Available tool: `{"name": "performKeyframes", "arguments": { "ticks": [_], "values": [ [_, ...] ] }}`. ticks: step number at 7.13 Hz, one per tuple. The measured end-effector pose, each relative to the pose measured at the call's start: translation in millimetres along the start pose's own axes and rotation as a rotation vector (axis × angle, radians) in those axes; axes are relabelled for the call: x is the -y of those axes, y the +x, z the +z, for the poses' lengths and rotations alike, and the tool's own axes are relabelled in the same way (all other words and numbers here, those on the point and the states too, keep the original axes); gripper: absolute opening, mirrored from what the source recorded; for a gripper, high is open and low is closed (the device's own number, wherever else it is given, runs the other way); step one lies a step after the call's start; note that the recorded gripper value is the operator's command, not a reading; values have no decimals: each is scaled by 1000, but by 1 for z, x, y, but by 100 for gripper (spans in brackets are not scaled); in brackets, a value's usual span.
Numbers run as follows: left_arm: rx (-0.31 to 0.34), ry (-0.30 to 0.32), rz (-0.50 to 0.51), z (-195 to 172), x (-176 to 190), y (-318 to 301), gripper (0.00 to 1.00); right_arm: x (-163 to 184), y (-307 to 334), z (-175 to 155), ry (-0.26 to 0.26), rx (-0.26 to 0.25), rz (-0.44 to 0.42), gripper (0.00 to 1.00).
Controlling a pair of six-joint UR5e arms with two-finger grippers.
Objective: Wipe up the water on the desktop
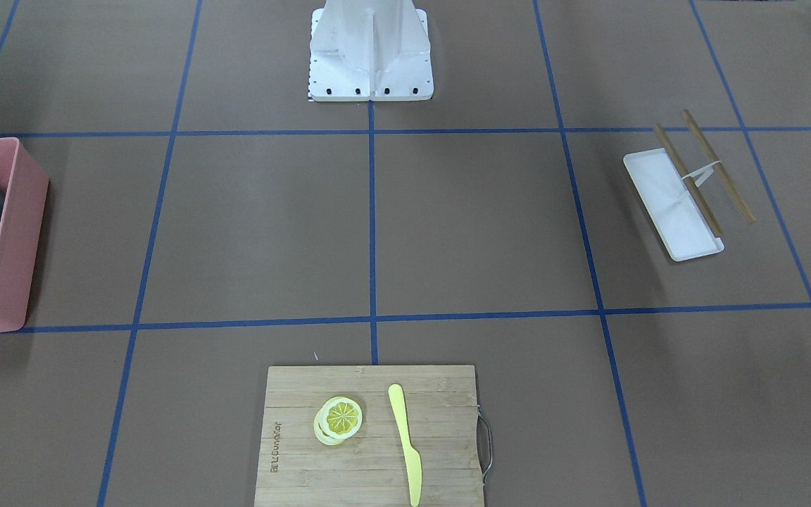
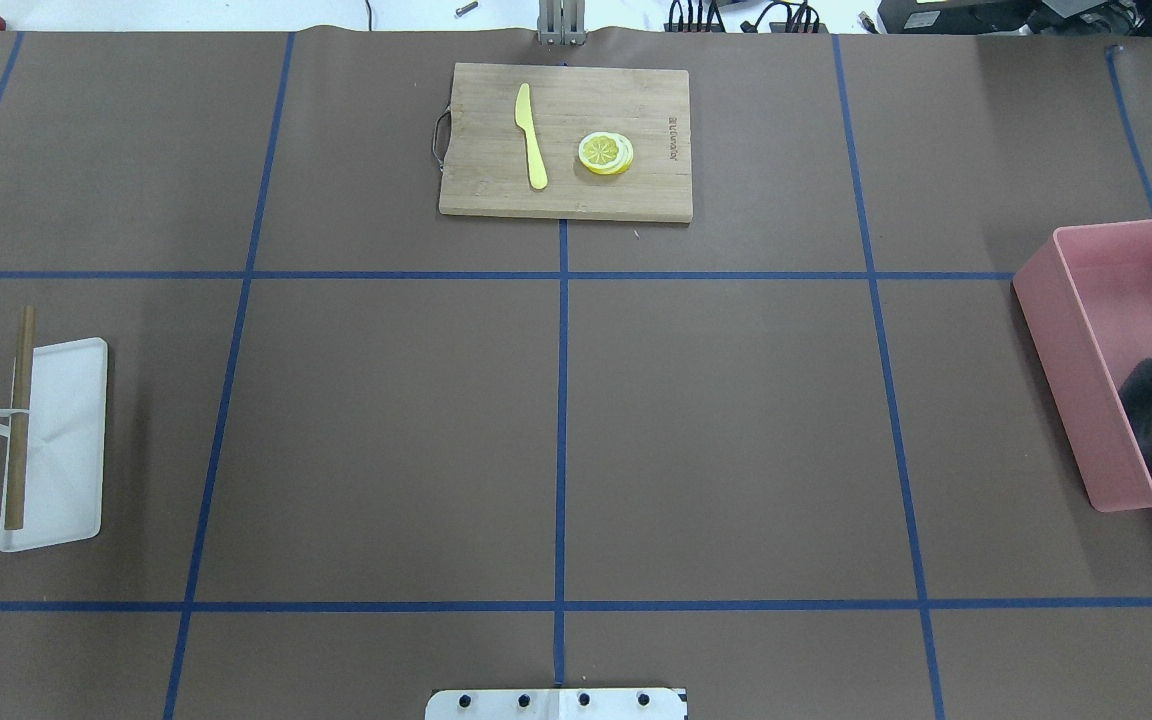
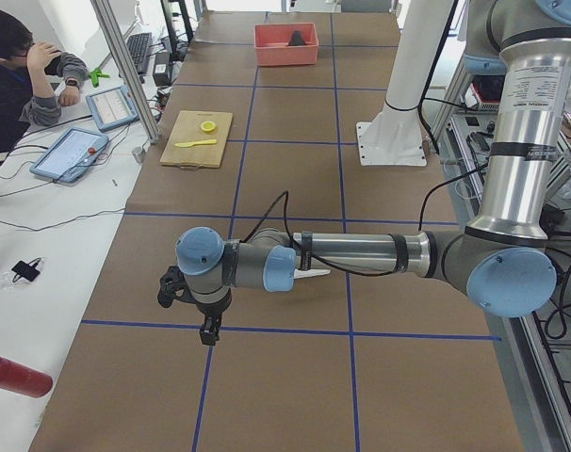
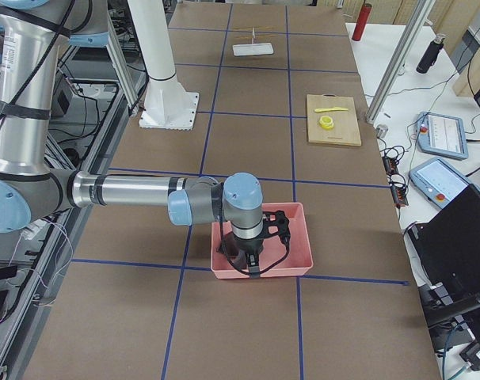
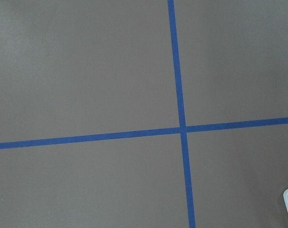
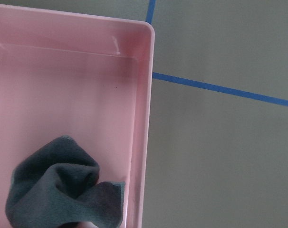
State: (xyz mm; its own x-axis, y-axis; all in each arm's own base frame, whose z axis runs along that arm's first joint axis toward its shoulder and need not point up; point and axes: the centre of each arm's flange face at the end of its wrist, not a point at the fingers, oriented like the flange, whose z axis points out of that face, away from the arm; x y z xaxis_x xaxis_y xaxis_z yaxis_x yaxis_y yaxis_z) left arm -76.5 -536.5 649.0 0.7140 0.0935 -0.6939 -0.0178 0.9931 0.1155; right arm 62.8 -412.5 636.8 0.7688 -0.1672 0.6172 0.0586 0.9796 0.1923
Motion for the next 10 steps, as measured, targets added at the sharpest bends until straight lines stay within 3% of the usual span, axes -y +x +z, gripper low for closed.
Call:
{"name": "performKeyframes", "arguments": {
  "ticks": [2, 10],
  "values": [
    [0, -1, 0, 0, 0, 0, 99, -13, 1, 7, -13, 45, 16, 100],
    [0, -5, -2, 2, -1, -1, 99, -21, 2, 9, -21, 51, 22, 100]
  ]
}}
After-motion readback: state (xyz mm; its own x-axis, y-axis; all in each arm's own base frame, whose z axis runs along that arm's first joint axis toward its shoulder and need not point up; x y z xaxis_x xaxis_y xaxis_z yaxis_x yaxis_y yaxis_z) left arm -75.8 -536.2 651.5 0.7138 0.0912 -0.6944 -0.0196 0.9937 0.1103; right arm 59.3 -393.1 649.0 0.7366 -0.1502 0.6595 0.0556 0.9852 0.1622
